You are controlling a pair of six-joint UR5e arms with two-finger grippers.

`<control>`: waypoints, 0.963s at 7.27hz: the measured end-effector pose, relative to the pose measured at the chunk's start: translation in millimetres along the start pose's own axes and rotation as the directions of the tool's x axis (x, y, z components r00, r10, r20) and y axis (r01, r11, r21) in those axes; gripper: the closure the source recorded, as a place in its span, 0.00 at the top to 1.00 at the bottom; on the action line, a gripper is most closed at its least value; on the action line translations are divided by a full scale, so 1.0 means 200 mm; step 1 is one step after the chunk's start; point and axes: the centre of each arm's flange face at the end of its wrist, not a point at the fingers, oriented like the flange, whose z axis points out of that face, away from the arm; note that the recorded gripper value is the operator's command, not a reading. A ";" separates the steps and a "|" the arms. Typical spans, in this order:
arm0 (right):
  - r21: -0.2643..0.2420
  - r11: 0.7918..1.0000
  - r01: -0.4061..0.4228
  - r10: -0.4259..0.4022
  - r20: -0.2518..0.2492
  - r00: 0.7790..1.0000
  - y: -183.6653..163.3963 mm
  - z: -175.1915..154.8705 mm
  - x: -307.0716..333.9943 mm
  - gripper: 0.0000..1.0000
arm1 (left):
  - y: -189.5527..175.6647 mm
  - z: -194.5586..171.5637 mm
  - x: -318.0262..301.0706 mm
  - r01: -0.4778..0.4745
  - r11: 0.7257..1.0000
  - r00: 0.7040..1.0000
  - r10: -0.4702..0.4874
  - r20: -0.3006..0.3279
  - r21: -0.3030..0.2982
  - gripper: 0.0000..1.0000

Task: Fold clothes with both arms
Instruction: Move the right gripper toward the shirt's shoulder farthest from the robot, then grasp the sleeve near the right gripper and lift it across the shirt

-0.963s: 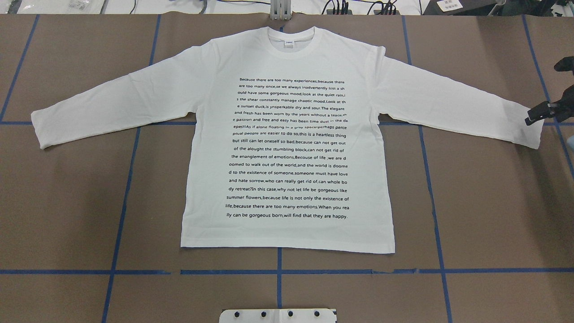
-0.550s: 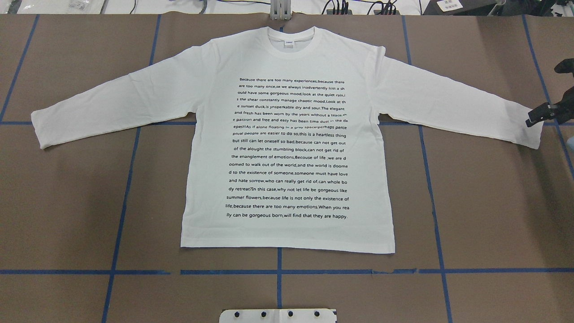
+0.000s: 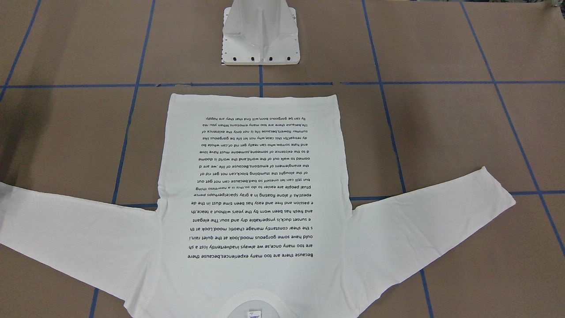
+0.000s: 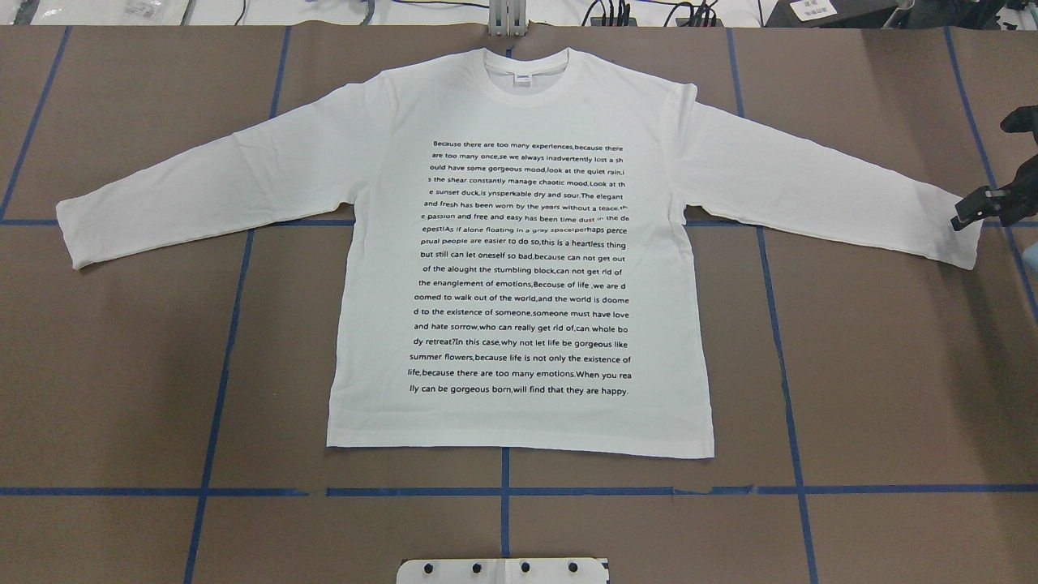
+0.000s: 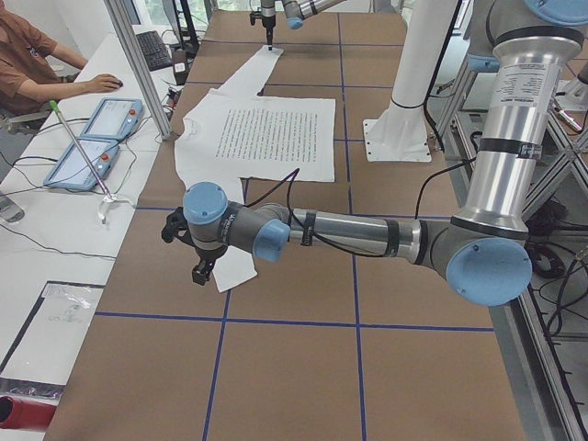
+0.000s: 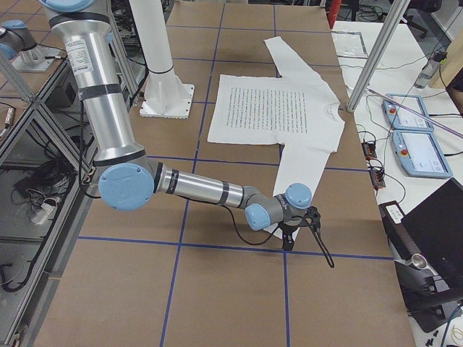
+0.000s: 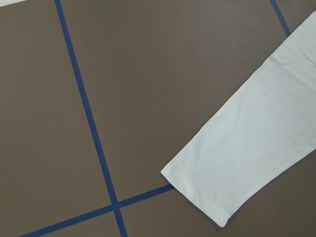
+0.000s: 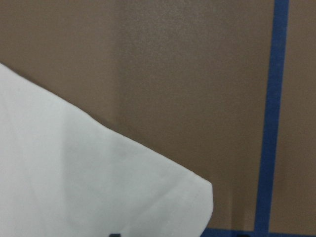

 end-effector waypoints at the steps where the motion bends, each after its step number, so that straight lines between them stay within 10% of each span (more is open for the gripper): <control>1: 0.002 1.000 0.002 -0.002 0.001 1.000 0.00 0.00 -0.01 0.10 | 0.00 0.00 0.00 0.000 1.000 1.000 0.000 0.000 0.000 1.00; 7: 0.066 0.996 0.060 -0.064 0.055 0.996 -0.07 -0.18 -0.18 0.00 | 0.01 0.00 -0.01 0.004 1.000 1.000 -0.004 0.002 0.000 1.00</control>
